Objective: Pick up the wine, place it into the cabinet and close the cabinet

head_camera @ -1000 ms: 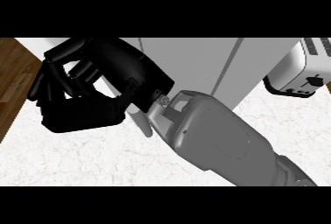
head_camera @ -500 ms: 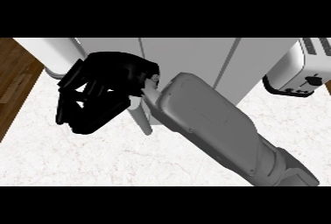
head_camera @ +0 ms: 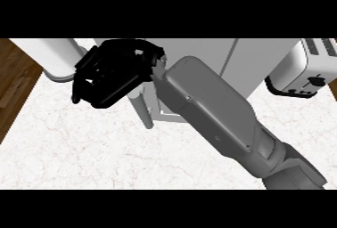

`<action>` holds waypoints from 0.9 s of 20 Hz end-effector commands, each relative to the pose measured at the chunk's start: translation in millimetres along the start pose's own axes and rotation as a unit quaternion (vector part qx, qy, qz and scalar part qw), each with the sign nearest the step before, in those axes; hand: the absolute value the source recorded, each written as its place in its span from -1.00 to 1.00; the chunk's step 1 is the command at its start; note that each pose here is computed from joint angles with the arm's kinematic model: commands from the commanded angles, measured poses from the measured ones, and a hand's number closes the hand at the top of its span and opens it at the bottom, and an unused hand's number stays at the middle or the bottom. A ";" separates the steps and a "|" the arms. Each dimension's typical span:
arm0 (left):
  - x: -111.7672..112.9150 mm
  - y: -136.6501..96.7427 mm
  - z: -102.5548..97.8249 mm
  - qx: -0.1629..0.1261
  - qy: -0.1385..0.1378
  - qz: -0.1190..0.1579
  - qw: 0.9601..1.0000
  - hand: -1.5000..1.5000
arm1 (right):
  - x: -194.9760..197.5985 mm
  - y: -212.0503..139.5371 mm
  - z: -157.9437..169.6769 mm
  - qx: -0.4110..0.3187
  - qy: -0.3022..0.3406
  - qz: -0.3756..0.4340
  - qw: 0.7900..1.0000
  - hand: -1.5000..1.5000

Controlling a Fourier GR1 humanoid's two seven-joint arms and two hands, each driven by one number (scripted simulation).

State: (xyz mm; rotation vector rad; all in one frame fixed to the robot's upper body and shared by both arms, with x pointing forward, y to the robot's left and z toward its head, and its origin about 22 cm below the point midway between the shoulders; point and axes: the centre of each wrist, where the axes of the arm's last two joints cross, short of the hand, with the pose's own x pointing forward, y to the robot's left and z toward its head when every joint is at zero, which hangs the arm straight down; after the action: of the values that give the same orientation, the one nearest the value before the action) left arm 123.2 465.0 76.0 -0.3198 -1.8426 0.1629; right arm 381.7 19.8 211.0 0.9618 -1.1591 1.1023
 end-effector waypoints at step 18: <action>6.2 -0.2 -12.0 -0.030 -0.014 0.006 0.999 -1.00 | -14.9 -81.0 77.3 -0.198 -0.086 -0.014 0.976 1.00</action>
State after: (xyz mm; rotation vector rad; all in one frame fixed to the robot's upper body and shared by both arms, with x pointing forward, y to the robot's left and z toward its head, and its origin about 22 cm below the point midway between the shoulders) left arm 130.9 470.9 83.3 -0.3177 -1.8576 0.1414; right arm 402.1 8.9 195.8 0.9962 -1.2746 1.0464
